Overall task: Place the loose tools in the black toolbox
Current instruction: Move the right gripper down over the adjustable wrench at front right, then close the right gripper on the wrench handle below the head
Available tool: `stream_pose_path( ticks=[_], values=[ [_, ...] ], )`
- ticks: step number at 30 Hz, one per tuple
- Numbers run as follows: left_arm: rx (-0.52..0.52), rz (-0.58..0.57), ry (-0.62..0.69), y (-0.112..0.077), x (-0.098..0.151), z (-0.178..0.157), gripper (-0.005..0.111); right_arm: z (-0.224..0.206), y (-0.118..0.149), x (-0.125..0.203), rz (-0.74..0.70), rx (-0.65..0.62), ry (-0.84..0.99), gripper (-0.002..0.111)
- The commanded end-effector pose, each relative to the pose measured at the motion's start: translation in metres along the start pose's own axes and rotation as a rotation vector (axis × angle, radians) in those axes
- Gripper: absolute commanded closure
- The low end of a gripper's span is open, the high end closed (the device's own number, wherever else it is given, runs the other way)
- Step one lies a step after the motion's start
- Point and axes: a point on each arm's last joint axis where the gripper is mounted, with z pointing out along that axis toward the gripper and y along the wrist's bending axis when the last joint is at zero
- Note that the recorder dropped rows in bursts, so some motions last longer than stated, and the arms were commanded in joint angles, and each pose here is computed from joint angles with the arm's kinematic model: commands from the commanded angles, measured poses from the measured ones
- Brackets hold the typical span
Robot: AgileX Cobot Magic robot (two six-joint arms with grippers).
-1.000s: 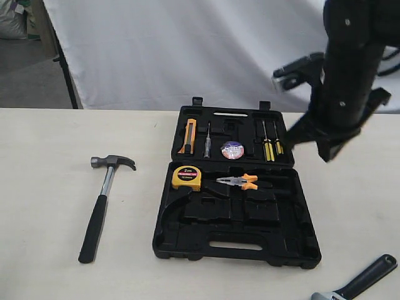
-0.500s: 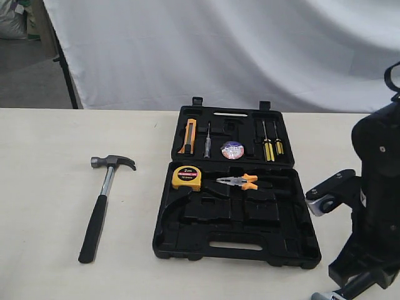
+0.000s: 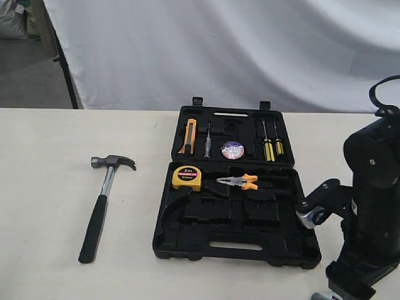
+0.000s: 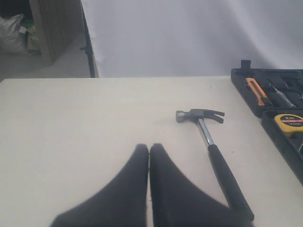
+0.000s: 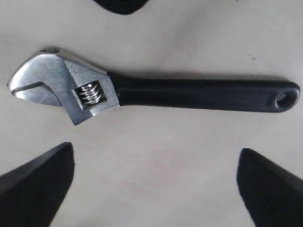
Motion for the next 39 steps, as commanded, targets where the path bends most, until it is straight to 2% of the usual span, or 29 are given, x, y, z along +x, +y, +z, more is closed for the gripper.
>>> stream_pose_path(
  ticks=[1, 7, 13, 19, 30, 39],
  values=[
    [-0.002, -0.011, -0.002, 0.0, 0.0, 0.0, 0.106, 0.001, -0.001, -0.003, -0.18, 0.016, -0.036, 0.004],
    [-0.002, -0.011, -0.002, 0.0, 0.0, 0.0, 0.106, 0.0, -0.003, -0.015, -0.415, 0.071, -0.153, 0.004],
    [-0.002, -0.011, -0.002, 0.0, 0.0, 0.0, 0.106, -0.001, -0.008, -0.017, -0.649, 0.147, -0.148, 0.004],
    [-0.002, -0.011, -0.002, 0.0, 0.0, 0.0, 0.106, 0.006, -0.007, -0.018, -0.707, 0.13, -0.125, 0.004],
    [-0.002, -0.011, -0.002, 0.0, 0.0, 0.0, 0.106, 0.038, -0.001, -0.025, -0.715, 0.022, -0.024, 0.004],
    [-0.002, -0.011, -0.002, 0.0, 0.0, 0.0, 0.106, 0.046, 0.005, -0.028, -0.698, -0.041, -0.031, 0.004]
  ],
)
